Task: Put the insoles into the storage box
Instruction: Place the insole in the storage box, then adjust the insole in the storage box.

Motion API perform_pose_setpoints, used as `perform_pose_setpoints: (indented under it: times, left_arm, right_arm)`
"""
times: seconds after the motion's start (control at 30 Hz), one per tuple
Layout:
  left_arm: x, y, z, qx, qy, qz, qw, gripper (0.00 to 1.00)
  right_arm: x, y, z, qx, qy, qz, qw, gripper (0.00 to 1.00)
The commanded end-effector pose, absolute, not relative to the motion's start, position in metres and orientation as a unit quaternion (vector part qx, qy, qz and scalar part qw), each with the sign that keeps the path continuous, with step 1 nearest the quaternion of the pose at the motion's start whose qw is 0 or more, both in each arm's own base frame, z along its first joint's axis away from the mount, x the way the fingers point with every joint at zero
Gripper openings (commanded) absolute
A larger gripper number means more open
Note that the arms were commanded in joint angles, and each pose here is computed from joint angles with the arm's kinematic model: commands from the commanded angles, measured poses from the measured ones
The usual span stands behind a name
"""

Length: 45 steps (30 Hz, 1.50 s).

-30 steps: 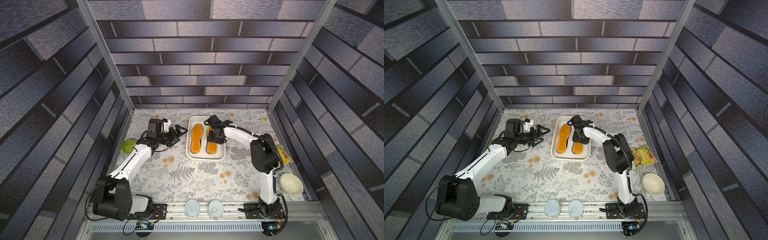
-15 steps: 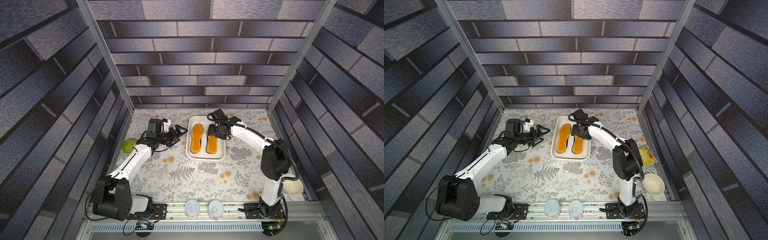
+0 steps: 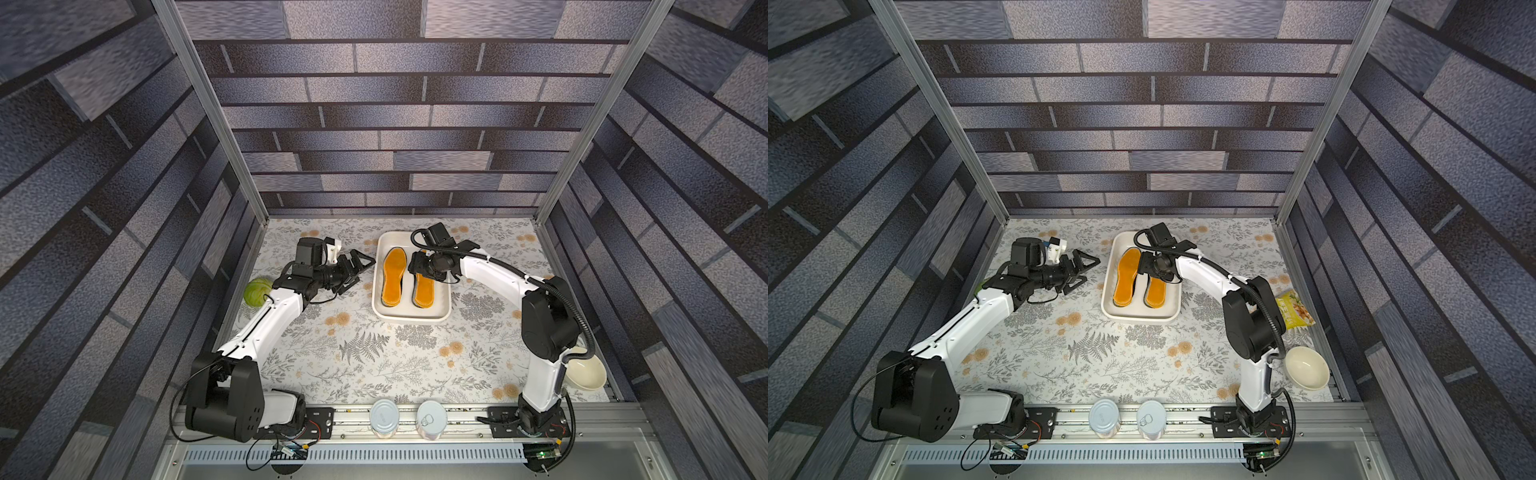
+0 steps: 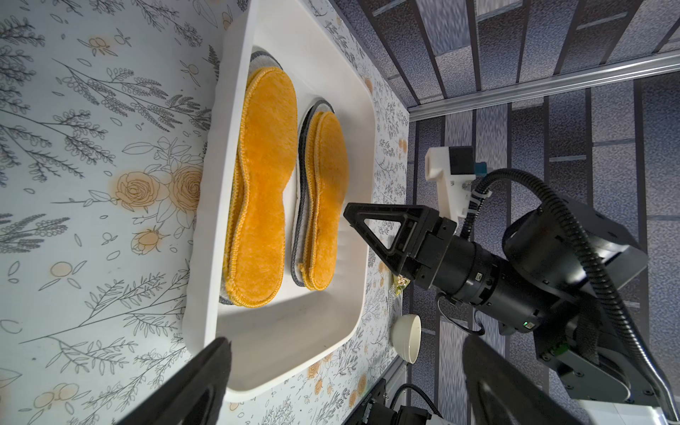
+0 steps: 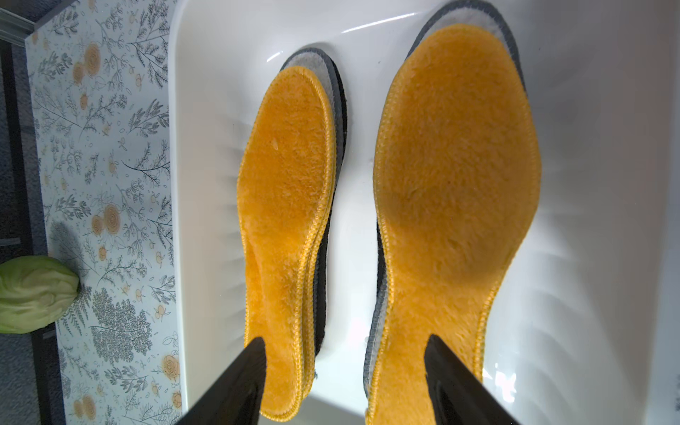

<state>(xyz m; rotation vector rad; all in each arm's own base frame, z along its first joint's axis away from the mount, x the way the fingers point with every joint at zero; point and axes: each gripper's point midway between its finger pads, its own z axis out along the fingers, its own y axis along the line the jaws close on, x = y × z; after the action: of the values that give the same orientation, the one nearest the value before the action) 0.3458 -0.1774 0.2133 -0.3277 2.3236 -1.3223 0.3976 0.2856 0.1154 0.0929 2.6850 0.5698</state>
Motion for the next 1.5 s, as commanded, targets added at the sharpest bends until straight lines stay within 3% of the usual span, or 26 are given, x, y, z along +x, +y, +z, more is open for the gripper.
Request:
perform_pose_setpoints:
  times: [0.0, 0.43, 0.67, 0.93, 1.1, 1.23, 1.47]
  left_arm:
    - [0.338, -0.176, 0.219, -0.103, 0.841, -0.48, 0.229, 1.0]
    - [0.335, -0.175, 0.219, -0.105, 0.841, -0.478, 0.23, 1.0]
    - [0.334, -0.172, 0.22, -0.105, 0.842, -0.474, 0.235, 1.0]
    - [0.335, -0.172, 0.223, -0.104, 0.841, -0.474, 0.239, 1.0]
    - [0.337, -0.17, 0.225, -0.106, 0.84, -0.472, 0.247, 1.0]
    - [0.339, -0.166, 0.231, -0.111, 0.827, -0.481, 0.268, 1.0]
    - [0.335, -0.144, 0.237, -0.14, 0.815, -0.48, 0.291, 1.0]
  right_arm:
    - [0.397, 0.292, 0.099, 0.031, 0.96, 0.213, 0.18, 0.69]
    - [0.396, 0.283, 0.048, 0.043, 0.972, 0.183, 0.139, 0.69]
    - [0.397, 0.284, 0.055, 0.038, 0.97, 0.191, 0.145, 0.69]
    - [0.398, 0.295, 0.138, -0.009, 0.945, 0.254, 0.206, 0.7]
    - [0.384, 0.33, 0.177, -0.054, 0.906, 0.37, 0.197, 0.71]
    - [0.382, 0.357, 0.189, -0.059, 0.867, 0.457, 0.189, 0.71]
    - [0.391, 0.374, 0.166, -0.04, 0.85, 0.496, 0.176, 0.71]
